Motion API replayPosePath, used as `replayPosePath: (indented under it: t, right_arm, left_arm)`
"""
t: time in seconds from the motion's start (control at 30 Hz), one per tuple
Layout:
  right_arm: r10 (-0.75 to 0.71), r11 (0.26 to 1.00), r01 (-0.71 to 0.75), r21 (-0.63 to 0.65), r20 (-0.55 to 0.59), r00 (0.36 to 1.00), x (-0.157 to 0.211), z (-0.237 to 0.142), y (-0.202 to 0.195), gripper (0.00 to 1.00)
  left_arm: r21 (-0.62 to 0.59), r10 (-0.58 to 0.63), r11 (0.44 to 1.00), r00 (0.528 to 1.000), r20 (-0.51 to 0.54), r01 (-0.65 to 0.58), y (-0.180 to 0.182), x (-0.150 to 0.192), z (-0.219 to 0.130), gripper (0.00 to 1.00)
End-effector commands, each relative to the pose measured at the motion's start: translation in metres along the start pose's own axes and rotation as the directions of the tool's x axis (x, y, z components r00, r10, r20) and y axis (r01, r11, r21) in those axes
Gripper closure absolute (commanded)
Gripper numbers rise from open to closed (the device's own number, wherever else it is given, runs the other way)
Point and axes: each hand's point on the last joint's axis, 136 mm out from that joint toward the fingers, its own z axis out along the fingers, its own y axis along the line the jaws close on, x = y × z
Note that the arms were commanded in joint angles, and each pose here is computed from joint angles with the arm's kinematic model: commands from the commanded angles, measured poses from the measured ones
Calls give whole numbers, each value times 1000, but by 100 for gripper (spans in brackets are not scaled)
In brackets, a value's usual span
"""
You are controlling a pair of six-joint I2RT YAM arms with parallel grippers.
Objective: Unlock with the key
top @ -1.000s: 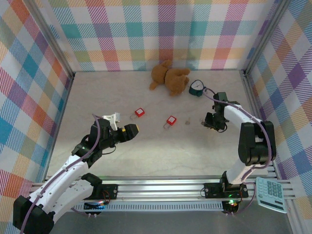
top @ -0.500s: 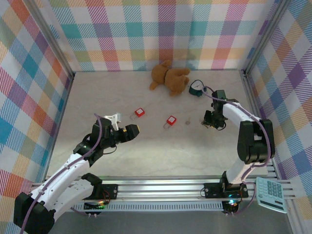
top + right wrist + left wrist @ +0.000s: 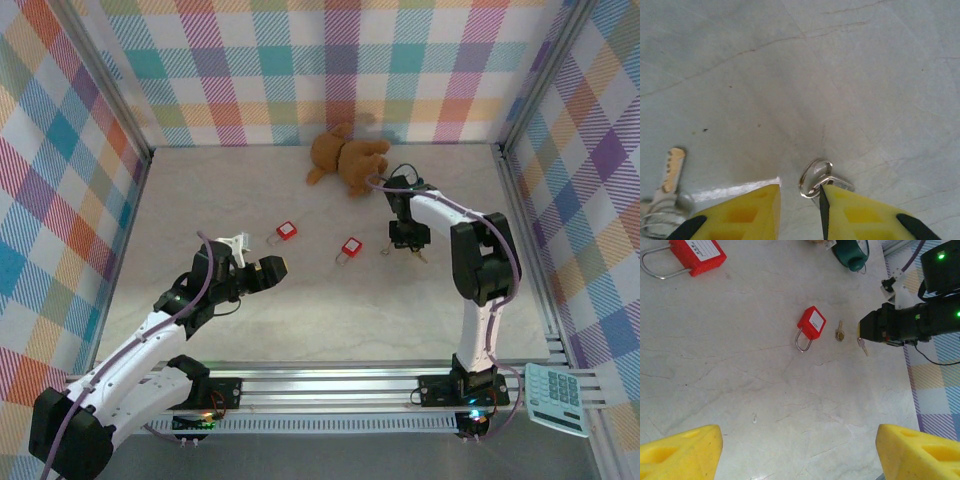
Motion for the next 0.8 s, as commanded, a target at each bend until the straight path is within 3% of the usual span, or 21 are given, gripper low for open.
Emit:
replayPosePath:
  t: [0.0, 0.33, 0.6, 0.77]
  right_arm:
    - [0, 996, 0, 86, 2, 1000, -2, -5, -12, 73]
    - [-21, 997, 21, 79, -10, 1000, -4, -2, -7, 76]
    - [-28, 1000, 28, 13, -4, 1000, -6, -7, 7, 72]
    - [-24, 995, 26, 93, -21, 999, -7, 2, -3, 73]
  left_arm:
    - [22, 28, 999, 1000, 10, -28, -6, 1, -6, 19]
    - [23, 31, 999, 999, 7, -32, -7, 1, -6, 19]
    - [21, 32, 999, 999, 5, -32, -6, 3, -8, 19]
    - [19, 31, 999, 1000, 3, -31, -5, 3, -8, 19]
